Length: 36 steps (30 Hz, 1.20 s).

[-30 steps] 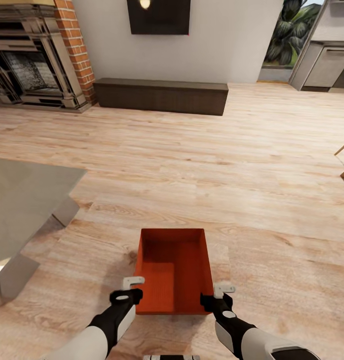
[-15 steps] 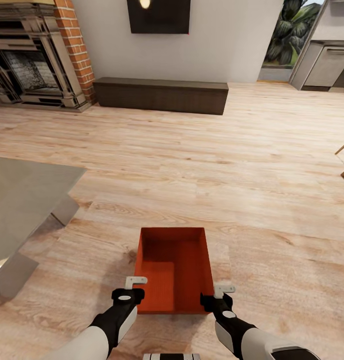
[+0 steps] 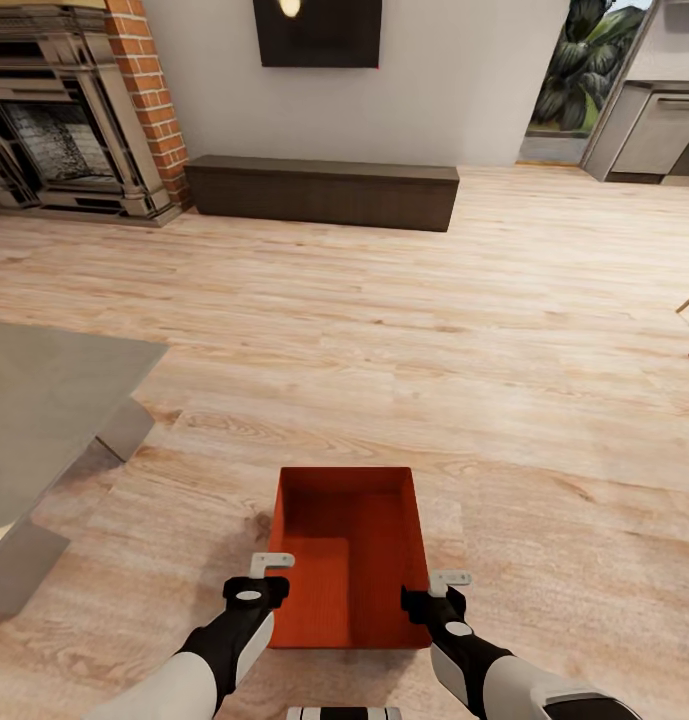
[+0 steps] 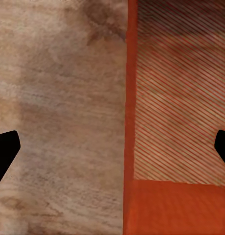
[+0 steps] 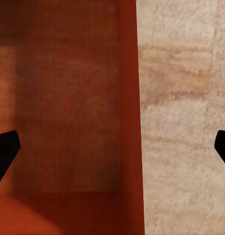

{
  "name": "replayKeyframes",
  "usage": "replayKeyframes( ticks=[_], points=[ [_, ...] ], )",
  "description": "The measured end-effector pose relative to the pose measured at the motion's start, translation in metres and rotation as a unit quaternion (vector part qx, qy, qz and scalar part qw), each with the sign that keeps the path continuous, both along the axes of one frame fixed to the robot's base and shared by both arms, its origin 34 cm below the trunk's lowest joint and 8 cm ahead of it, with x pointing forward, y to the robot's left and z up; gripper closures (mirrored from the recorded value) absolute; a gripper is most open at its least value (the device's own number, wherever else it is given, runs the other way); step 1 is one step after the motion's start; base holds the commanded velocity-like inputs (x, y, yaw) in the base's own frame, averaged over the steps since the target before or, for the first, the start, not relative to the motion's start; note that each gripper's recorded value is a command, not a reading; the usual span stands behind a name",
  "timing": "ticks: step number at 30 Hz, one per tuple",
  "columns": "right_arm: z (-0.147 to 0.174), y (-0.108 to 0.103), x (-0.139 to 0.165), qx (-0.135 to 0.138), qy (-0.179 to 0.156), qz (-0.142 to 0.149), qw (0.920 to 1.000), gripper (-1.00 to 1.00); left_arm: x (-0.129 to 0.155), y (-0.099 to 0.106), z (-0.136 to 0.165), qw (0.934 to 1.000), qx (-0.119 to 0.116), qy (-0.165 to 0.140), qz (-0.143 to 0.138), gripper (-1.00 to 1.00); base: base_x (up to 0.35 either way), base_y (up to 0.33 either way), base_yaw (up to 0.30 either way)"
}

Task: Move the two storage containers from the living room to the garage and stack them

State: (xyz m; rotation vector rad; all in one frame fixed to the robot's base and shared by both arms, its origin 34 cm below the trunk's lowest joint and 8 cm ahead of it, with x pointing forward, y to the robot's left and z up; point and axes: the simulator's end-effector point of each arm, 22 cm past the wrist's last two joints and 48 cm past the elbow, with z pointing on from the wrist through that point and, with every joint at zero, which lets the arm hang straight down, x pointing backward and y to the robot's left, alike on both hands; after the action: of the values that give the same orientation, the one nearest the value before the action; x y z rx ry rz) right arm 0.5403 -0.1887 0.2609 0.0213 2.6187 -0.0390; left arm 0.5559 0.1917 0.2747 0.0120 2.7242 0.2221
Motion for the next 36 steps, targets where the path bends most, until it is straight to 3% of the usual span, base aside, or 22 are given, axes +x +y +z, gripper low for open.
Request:
replayKeyframes(
  ticks=[36],
  points=[
    [0.0006, -0.0092, 0.0022, -0.007, -0.006, 0.002, 1.0, -1.0, -0.0005, 0.0016, -0.0005, 1.0, -0.001, 0.001, 0.003, -1.0, 0.0, 0.0, 0.0]
  ],
)
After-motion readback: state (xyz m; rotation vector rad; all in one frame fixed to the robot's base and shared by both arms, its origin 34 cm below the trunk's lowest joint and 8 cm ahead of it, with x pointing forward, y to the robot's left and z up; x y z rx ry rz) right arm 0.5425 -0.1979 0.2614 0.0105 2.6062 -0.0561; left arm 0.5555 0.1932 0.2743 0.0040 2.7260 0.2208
